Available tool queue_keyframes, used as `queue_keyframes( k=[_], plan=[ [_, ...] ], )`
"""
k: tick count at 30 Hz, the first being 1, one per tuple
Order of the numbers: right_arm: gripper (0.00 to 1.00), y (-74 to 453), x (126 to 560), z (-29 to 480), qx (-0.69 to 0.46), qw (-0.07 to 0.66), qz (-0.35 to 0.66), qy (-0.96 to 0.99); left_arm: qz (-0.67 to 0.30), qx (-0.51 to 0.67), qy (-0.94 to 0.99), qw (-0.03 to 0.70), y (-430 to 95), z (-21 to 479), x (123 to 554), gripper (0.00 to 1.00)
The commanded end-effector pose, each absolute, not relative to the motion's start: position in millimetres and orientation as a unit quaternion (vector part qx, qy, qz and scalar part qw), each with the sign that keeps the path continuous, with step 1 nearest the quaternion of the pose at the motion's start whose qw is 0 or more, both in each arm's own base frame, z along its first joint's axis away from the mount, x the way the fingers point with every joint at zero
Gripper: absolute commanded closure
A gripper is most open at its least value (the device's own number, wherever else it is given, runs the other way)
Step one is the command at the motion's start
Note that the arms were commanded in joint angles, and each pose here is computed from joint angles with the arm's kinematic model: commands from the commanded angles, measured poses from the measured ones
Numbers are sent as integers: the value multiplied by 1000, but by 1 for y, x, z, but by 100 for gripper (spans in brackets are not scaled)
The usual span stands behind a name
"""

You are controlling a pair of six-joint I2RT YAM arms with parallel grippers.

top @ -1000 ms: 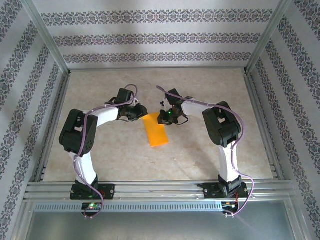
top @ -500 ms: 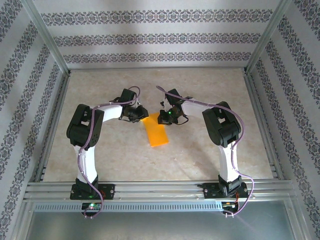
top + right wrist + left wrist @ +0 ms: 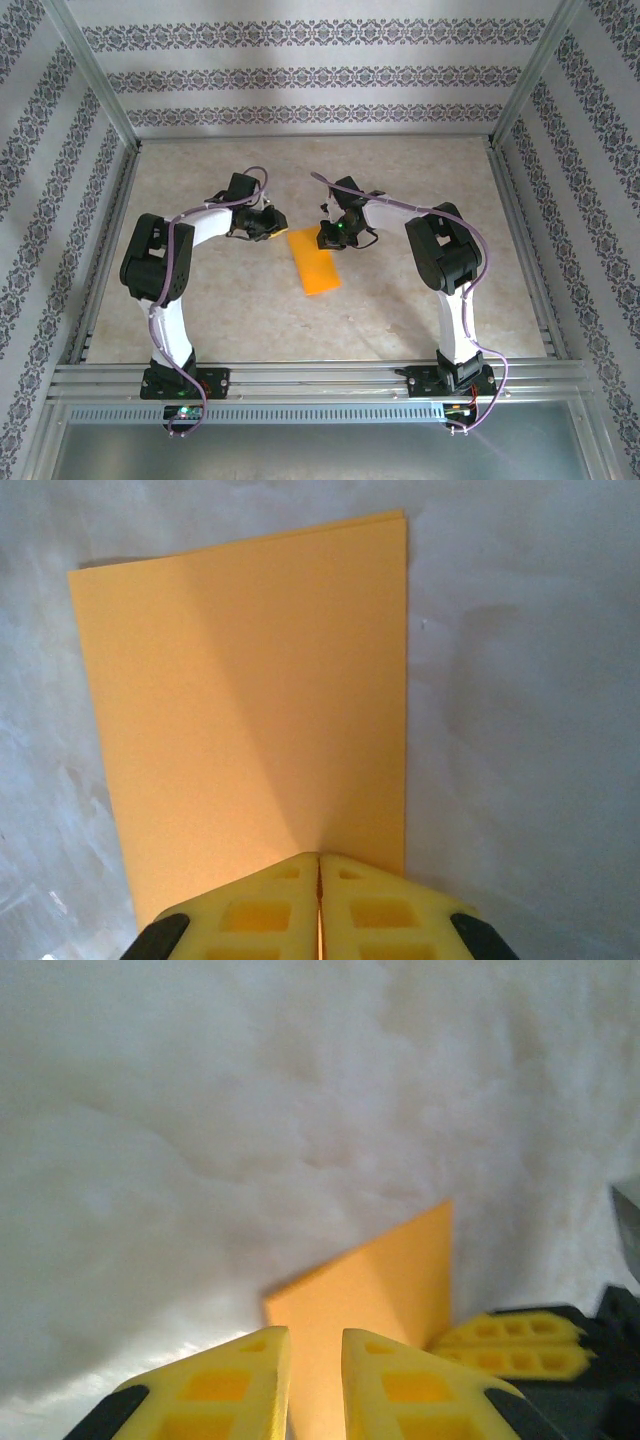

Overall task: Fold a paper plane with a square sheet of paper (pick it up from the middle)
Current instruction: First fold in half a square sheet of paper at the center of the table.

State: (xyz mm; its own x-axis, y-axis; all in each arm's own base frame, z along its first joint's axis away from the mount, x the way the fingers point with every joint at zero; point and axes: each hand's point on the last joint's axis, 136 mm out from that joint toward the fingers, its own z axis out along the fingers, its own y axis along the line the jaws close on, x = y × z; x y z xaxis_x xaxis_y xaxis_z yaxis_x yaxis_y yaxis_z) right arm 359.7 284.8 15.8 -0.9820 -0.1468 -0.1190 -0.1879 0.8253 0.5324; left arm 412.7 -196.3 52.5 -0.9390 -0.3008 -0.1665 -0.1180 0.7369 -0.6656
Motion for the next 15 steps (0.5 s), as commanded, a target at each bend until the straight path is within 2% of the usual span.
queue_keyframes(
  k=[1, 15],
  plan=[
    [91, 263, 344, -6, -102, -8, 242, 965, -378, -88, 915, 109, -224, 55, 392, 79],
    [90, 289, 359, 37, -110, 19, 312, 944, -367, -97, 922, 71, -236, 19, 384, 83]
  ],
)
